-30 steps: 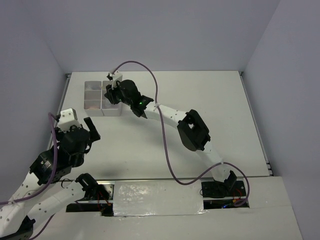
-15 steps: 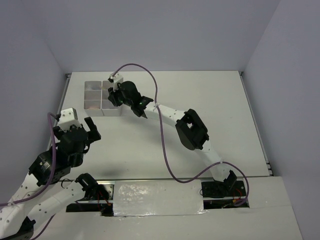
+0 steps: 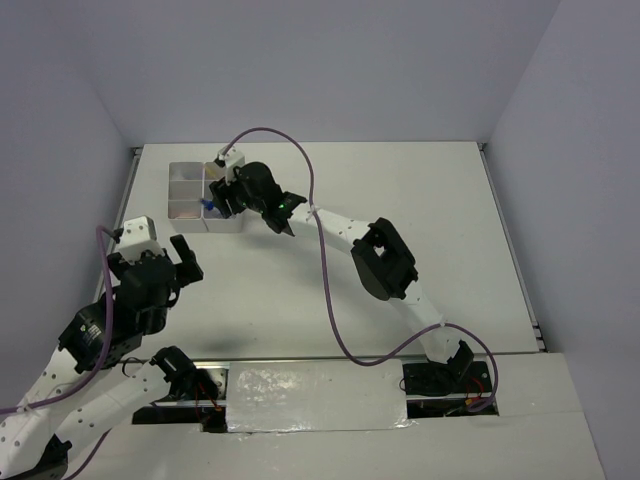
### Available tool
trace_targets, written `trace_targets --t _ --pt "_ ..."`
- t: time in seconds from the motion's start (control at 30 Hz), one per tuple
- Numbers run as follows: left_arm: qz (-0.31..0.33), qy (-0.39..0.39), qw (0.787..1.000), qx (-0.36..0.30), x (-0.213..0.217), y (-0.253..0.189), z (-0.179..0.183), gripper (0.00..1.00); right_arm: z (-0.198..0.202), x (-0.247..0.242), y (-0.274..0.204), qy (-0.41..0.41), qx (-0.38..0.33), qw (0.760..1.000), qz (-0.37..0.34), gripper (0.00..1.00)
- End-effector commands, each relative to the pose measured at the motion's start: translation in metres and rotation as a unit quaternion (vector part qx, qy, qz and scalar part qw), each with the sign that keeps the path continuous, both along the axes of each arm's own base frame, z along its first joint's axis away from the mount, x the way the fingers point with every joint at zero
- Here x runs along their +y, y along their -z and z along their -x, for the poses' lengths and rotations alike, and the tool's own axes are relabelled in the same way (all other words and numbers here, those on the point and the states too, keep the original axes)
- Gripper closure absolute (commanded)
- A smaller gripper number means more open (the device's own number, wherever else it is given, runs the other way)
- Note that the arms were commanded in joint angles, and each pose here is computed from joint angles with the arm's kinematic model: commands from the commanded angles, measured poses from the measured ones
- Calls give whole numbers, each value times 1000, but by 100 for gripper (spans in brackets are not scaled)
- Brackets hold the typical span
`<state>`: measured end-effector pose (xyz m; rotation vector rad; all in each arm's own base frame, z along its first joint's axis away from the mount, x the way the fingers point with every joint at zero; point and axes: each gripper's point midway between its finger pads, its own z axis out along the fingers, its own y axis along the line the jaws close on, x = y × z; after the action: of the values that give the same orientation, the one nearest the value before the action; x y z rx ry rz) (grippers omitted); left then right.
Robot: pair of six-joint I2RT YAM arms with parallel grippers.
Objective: Sort the stationery into containers
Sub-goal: Place the stationery in the storage box, then reset both arms
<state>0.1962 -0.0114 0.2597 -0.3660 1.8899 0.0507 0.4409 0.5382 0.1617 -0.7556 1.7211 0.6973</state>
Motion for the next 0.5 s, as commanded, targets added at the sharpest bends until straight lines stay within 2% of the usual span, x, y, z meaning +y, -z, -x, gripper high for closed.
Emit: trace_targets --t 0.0,0.1,0.13,0.2,0.23,0.3,0.47 --pt "1 2 1000 -15 1 -7 -2 1 0 7 -33 -3 -33 999 -15 32" --pt "3 -3 1000 -18 3 -8 -1 1 4 1 -53 -1 -42 999 -26 31" --pt "4 -4 1000 -18 3 -8 -1 1 9 -2 -78 -3 -55 998 -42 31" --pt "4 -8 1000 -19 5 -9 0 1 15 -10 -89 -5 -58 997 -47 31" --pt "6 -10 1000 -21 5 -9 0 1 21 -16 -120 -6 -73 995 -65 31" --pt "6 -17 1000 -20 8 -8 1 1 29 -27 -135 -3 -82 994 -66 31" --pt "5 -37 999 -21 14 -10 1 1 59 -82 -201 30 -103 991 -83 30"
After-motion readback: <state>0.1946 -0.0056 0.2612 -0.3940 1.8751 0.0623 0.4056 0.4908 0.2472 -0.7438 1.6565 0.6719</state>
